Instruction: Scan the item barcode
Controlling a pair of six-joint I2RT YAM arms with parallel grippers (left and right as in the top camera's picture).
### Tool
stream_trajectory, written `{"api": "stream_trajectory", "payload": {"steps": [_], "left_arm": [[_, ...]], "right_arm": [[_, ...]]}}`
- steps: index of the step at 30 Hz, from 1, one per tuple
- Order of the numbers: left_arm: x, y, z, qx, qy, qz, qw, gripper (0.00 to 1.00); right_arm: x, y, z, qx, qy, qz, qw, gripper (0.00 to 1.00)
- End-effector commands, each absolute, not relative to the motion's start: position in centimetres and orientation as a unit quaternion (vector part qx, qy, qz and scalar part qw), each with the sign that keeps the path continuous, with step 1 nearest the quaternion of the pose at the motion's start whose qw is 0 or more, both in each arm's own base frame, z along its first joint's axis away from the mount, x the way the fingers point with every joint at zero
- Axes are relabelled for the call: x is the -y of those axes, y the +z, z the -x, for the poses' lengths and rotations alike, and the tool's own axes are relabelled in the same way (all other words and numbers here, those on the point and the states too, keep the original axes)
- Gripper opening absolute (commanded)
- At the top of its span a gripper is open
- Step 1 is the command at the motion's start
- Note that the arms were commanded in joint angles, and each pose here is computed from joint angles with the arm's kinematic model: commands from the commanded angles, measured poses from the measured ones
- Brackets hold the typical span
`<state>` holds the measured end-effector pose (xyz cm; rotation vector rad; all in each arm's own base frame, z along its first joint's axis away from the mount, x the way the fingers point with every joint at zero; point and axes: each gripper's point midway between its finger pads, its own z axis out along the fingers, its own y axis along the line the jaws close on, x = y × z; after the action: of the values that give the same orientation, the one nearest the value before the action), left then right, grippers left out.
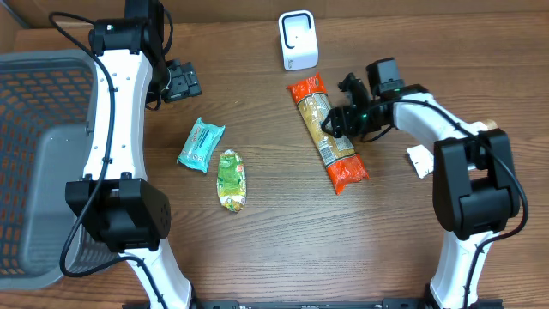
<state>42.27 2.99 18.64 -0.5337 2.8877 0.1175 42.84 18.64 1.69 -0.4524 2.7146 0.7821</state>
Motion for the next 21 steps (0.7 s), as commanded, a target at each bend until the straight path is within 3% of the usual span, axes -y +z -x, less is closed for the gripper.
{"api": "stream_trajectory", "payload": {"steps": [1,5,11,15,18,21], "left_arm": [[-3.1,18.2,-42.2,-0.980,0.046,0.171,0.094,0.99],[-3.1,18.2,-42.2,-0.980,0.046,0.171,0.094,0.99],[-3.1,18.2,-42.2,-0.980,0.046,0.171,0.094,1.00],[-3.1,18.2,-42.2,-0.980,0.046,0.171,0.094,1.00],[-3.1,18.2,-42.2,-0.980,0.046,0.171,0.094,0.99],[-3.1,18.2,-42.2,-0.980,0.046,0.171,0.094,1.00]], "right_arm": [[-20.8,-1.9,-40.3,-0.941,0.277,0.176,0.087,0.73],[-21.4,-4.0,-38.9,-0.944,0.275,0.176,0.053,0.61],[-21.3,-4.4,-38.1,-0.948,0.279,0.150,0.028,0.24],[-22.3,-3.5,-37.4,-0.937,0.317,0.148,0.014,0.10],[-23.0,-2.4,-37.2,-0.927,0.344,0.146,0.007,0.04],[-23.5,-0.6,-37.3,-0.920,0.363,0.147,0.005,0.04]]}}
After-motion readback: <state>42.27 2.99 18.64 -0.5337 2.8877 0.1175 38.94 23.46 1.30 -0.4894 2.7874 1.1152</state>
